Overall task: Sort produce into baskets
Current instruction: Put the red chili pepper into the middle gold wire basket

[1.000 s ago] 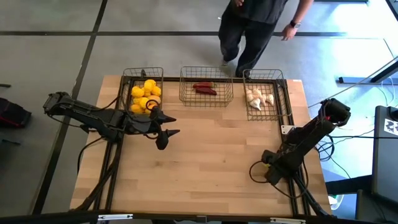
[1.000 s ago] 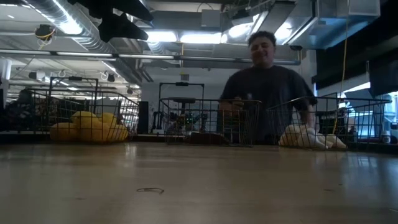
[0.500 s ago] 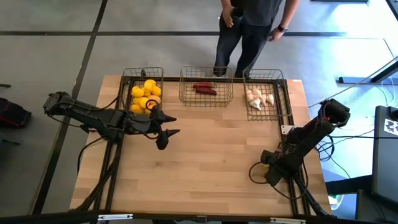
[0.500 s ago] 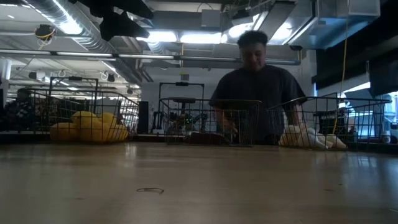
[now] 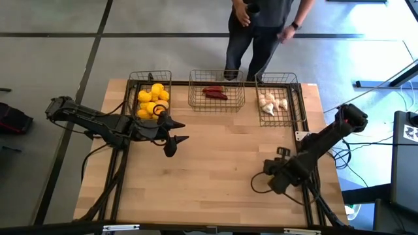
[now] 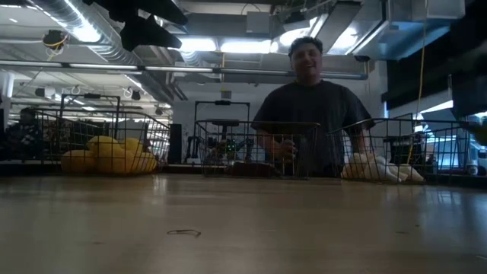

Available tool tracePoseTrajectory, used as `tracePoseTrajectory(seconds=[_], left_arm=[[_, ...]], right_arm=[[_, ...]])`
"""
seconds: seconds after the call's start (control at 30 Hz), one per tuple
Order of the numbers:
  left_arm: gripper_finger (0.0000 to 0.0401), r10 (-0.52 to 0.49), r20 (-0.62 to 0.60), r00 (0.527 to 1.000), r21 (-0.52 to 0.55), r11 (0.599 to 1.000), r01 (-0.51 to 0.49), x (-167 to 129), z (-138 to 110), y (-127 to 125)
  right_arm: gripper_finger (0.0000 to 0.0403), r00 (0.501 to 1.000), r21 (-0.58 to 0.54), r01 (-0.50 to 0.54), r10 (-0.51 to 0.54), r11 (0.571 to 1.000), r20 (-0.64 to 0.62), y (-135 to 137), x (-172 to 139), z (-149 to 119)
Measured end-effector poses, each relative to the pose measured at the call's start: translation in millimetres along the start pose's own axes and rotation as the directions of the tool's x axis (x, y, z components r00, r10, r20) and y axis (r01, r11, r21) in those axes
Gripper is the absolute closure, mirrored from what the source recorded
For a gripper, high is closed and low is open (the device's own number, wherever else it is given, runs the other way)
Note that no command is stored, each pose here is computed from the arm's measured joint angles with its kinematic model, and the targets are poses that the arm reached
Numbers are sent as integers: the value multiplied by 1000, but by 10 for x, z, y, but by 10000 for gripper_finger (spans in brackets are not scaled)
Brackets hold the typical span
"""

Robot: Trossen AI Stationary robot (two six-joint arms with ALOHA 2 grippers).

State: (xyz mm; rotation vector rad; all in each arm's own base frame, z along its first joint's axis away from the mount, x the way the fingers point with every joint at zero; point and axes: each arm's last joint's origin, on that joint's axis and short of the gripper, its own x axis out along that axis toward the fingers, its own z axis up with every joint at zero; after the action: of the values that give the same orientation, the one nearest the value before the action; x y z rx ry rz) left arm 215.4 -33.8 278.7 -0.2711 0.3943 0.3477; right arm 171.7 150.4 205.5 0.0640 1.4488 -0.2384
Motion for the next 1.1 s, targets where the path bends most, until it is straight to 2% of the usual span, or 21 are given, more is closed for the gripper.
tracePoseTrajectory(seconds=[0.2,0.4,0.57,0.73,0.87,0.97,1.1], left_arm=[[136,-1,1,1000,0,1000,1,-1,1,-2],[136,-8,0,1000,11,1000,8,-8,-6,-17],[136,-11,0,1000,12,1000,11,-12,-8,-23],[136,-12,2,1000,15,1000,12,-12,-7,-26],[136,-17,6,1000,14,1000,17,-16,-6,-36],[136,-20,10,1000,12,1000,20,-11,-5,-44],[136,-27,20,999,13,1000,27,-6,0,-65]], right_arm=[[294,996,-71,36,-30,997,88,-150,-198,334],[294,971,-155,119,-82,981,226,-399,-465,742],[294,920,-139,197,-134,970,368,-711,-696,1112],[294,846,-109,208,-122,972,519,-1061,-900,1460],[294,788,-51,179,-112,983,605,-1395,-954,1665],[294,766,0,128,-99,992,636,-1647,-933,1770],[294,759,61,112,-125,992,639,-1925,-853,1840]])
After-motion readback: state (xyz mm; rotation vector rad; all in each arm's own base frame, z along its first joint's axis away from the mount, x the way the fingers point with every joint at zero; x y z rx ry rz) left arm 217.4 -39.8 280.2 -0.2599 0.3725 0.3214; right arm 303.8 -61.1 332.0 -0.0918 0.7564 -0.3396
